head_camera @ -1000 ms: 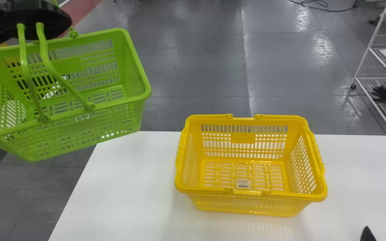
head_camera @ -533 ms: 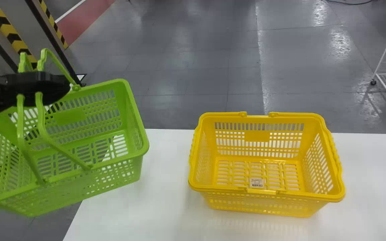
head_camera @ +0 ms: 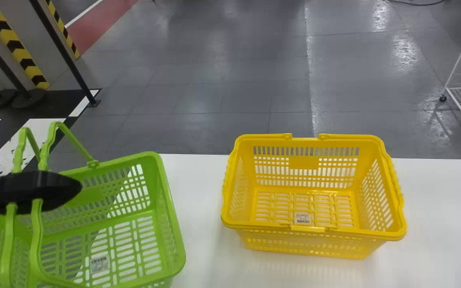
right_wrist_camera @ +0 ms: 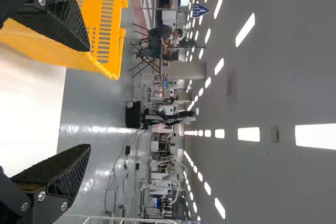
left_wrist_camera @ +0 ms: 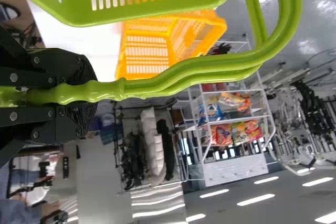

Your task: Grasp handle with right gripper to insert into left gripper then lift and swing left to center

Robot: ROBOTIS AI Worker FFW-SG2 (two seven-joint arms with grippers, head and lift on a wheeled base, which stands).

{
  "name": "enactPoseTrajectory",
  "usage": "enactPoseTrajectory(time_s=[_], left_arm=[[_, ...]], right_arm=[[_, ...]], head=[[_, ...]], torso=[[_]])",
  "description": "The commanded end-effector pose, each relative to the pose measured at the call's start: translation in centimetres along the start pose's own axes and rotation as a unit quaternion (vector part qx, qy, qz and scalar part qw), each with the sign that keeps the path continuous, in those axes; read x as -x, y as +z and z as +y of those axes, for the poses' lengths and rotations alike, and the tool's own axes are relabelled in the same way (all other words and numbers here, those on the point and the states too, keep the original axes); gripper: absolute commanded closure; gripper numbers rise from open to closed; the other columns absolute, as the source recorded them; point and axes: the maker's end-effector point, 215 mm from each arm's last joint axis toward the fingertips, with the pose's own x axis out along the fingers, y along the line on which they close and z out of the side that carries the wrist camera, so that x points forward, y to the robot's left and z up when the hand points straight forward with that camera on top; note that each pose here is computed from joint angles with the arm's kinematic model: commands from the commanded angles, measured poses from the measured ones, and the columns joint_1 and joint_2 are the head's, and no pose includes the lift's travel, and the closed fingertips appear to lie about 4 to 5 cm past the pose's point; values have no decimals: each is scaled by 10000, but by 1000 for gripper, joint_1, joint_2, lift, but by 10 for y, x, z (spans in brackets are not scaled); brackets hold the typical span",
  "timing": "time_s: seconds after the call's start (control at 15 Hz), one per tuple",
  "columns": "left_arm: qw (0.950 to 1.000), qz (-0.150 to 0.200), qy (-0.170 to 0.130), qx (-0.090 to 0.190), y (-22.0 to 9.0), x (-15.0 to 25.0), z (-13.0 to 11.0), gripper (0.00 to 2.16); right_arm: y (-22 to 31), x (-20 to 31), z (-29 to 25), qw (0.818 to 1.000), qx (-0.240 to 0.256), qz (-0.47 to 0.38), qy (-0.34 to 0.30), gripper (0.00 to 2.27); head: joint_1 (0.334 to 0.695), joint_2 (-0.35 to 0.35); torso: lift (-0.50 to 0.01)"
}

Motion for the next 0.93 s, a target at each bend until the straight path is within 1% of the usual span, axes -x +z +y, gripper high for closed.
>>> enactPoseTrajectory(time_s=[0.0, 0.07, 0.13, 0.27, 0.33, 0.4, 0.47, 0.67, 0.73, 0.87], left_arm=[[9999, 128, -93, 29, -37, -11, 0, 1970], [9996, 220, -153, 37, -52, -17, -2, 1970], [9993, 331, -187, -15, -68, -24, -7, 1970], [9988, 472, -30, -120, -92, -30, -8, 1970], [9985, 532, -38, -129, -101, -32, -11, 1970], [9980, 616, -131, -113, -110, -35, -18, 1970], [9974, 696, -173, -66, -120, -37, -20, 1970], [9944, 982, -370, -138, -150, -55, -34, 1970], [9933, 1059, -425, -182, -159, -61, -39, 1970], [9910, 1177, -588, -253, -174, -73, -48, 1970]], right_arm=[[1, 1, -6, 10000, 25, 1, -42, 174], [1, 1, -8, 10000, 8, -9, -60, 174], [1, 2, -10, 10000, 19, -8, -70, 174], [2, 2, -11, 10000, 19, -10, -79, 174], [1, 1, -11, 10000, 19, -10, -81, 174], [0, 1, -11, 10000, 15, -12, -83, 174], [-3, 1, -12, 10000, 0, 15, -79, 174], [-2, 1, -11, 10000, -11, -3, -78, 174], [-2, 1, -11, 10000, -6, -1, -74, 174], [-2, 1, -11, 10000, -11, -3, -71, 174]], head=[[695, 175], [695, 139], [695, 120], [695, 75], [695, 57], [695, 38], [695, 9], [695, -36], [695, -76], [695, -119]], torso=[[-93], [-93], [-93], [-93], [-93], [-93], [-93], [-93], [-93], [-93]])
